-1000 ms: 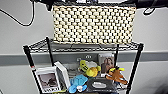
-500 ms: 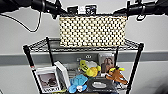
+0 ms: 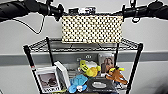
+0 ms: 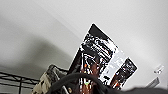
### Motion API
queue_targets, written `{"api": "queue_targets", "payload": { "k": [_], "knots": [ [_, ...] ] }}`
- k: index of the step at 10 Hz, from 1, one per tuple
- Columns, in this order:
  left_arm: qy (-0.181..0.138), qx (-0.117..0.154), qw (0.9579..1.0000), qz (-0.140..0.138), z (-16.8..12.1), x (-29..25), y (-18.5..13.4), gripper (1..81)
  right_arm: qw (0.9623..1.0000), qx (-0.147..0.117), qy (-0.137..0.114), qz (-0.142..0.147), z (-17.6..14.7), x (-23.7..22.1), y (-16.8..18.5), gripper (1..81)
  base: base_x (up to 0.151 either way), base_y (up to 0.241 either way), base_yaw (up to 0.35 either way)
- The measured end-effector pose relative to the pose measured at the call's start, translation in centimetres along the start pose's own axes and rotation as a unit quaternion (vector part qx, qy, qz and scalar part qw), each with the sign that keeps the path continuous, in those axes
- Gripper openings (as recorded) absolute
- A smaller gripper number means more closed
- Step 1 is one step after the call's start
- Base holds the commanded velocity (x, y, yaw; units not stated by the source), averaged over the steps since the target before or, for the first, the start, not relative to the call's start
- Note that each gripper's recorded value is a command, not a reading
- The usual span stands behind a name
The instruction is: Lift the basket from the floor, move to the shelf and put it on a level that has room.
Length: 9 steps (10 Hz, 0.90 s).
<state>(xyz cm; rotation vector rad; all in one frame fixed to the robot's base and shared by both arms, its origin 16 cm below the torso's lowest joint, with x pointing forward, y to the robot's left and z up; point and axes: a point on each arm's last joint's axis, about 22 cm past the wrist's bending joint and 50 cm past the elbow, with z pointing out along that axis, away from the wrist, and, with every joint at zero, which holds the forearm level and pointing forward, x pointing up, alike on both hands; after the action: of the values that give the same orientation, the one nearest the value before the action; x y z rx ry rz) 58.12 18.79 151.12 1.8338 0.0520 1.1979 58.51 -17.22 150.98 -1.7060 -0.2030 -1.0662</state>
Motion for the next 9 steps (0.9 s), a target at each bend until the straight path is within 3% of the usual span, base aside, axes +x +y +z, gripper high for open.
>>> {"api": "queue_targets", "payload": {
  "k": [6, 9],
  "knots": [
    [0.018, 0.000, 0.9998, -0.001, 1.7, 0.9, -1.1, 1.0, 0.9997, -0.009, 0.020, 0.009, 2.9, 0.7, 2.7, 1.0, 0.000, 0.000, 0.000],
    [0.002, -0.004, 0.9999, 0.016, 1.2, -0.4, -0.1, 1.0, 1.0000, 0.001, 0.003, 0.003, 3.0, -0.4, 1.7, 1.0, 0.000, 0.000, 0.000]
  ]
}}
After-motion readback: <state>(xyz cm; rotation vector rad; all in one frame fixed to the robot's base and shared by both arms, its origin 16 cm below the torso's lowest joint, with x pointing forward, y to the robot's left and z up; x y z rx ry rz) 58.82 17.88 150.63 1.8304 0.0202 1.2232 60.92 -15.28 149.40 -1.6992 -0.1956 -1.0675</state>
